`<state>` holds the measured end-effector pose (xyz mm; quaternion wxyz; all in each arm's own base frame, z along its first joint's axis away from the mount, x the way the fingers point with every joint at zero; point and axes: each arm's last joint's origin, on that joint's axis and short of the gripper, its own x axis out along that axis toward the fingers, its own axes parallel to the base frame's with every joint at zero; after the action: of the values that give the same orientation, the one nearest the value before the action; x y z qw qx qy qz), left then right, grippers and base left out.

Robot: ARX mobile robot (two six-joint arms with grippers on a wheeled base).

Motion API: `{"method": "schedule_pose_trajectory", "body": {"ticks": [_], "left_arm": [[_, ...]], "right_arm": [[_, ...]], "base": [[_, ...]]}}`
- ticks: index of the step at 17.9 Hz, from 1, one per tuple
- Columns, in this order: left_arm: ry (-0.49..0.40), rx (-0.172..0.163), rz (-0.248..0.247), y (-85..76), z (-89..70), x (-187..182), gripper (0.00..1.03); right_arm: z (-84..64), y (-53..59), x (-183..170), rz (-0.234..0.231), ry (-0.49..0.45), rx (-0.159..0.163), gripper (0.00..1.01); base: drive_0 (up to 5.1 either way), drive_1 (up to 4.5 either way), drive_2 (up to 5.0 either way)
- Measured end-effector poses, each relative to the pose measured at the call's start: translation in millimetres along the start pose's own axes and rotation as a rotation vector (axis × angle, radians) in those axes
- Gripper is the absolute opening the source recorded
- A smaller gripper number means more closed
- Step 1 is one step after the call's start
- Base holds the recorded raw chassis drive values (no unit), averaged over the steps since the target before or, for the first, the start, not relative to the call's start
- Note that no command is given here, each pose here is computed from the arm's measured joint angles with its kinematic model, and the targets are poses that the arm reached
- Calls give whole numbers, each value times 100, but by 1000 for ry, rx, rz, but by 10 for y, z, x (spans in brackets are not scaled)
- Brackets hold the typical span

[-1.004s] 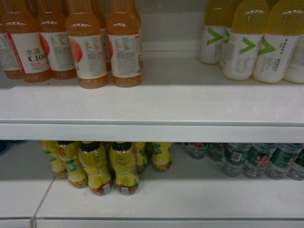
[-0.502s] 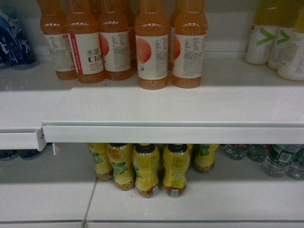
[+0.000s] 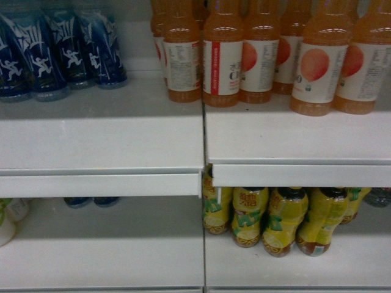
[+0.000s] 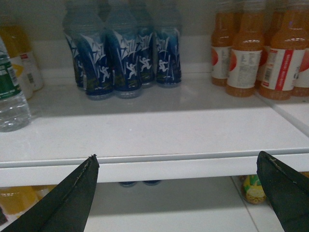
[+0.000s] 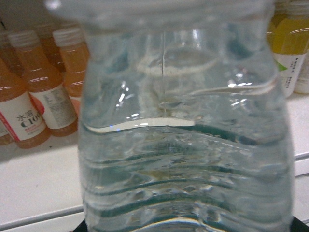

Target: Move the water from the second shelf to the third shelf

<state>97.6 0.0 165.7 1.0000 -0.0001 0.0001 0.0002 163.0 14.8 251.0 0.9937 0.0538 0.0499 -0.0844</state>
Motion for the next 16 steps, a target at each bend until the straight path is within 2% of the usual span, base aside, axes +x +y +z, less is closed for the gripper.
{"method": "schedule_pose_trajectory", "body": {"ticks": [16], "left_arm": [[0, 0, 0, 0, 0, 0, 98]], "right_arm": [[3, -1, -1, -3, -3, 1, 44]], "base": [[-461, 236, 236]]}}
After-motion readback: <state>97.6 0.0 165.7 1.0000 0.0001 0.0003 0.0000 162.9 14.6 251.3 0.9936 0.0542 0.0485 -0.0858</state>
